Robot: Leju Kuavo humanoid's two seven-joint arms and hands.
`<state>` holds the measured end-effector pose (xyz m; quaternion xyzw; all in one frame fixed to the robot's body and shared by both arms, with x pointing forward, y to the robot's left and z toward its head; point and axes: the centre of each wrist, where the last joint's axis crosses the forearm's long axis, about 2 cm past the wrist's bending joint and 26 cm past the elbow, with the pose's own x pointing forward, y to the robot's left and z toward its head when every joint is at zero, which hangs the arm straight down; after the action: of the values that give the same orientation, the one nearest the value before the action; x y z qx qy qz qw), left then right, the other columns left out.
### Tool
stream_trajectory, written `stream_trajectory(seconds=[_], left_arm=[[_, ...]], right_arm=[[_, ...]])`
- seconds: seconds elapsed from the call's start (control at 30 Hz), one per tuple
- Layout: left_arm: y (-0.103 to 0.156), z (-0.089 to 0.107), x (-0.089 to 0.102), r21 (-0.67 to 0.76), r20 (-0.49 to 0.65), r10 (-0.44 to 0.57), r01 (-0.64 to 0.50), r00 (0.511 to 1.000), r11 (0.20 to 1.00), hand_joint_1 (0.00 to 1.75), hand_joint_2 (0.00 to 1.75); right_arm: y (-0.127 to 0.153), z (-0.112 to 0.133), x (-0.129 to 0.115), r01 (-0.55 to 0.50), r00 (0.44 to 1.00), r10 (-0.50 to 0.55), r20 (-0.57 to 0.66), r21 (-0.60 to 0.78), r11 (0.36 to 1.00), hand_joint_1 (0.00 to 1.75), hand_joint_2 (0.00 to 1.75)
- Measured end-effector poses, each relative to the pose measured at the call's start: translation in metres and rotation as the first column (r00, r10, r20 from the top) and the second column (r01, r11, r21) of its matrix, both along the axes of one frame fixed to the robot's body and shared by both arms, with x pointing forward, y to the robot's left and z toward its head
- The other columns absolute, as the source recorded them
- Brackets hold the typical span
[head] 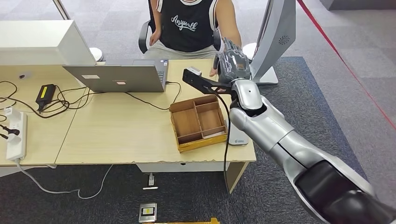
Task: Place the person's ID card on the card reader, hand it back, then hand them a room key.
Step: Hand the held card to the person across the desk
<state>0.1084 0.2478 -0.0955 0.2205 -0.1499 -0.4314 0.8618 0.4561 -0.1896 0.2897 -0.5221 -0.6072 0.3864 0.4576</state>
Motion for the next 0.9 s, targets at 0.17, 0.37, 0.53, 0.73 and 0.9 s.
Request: stream_trajectory(seconds=[0.17, 0.37, 0.53, 0.73, 0.9], left_arm=[[0.000, 0.000, -0.002, 0.000, -0.001, -0.002, 0.002, 1.000, 1.000, 0.00, 0.00], [0.001, -0.002, -0.007, 0.000, -0.008, 0.004, -0.004, 1.000, 1.000, 0.00, 0.00], [0.003, -0.003, -0.013, 0.004, -0.020, 0.005, -0.005, 1.000, 1.000, 0.00, 0.00], [0.004, -0.003, -0.014, 0.005, -0.022, 0.004, -0.004, 1.000, 1.000, 0.00, 0.00], [0.004, -0.004, -0.015, 0.007, -0.023, 0.005, -0.005, 1.000, 1.000, 0.00, 0.00]], right_arm=[[0.018, 0.008, 0.010, 0.013, 1.000, -0.013, 0.005, -0.011, 1.000, 1.75, 1.75], [0.031, 0.000, 0.013, 0.021, 0.999, -0.022, -0.027, -0.032, 0.999, 1.71, 1.75], [0.035, -0.007, 0.013, 0.030, 0.998, -0.032, -0.047, -0.049, 0.998, 0.40, 1.75], [0.035, -0.012, 0.013, 0.047, 0.997, -0.050, -0.061, -0.062, 0.997, 0.00, 1.75], [0.032, -0.016, 0.014, 0.067, 0.995, -0.072, -0.073, -0.071, 0.995, 0.00, 1.75]])
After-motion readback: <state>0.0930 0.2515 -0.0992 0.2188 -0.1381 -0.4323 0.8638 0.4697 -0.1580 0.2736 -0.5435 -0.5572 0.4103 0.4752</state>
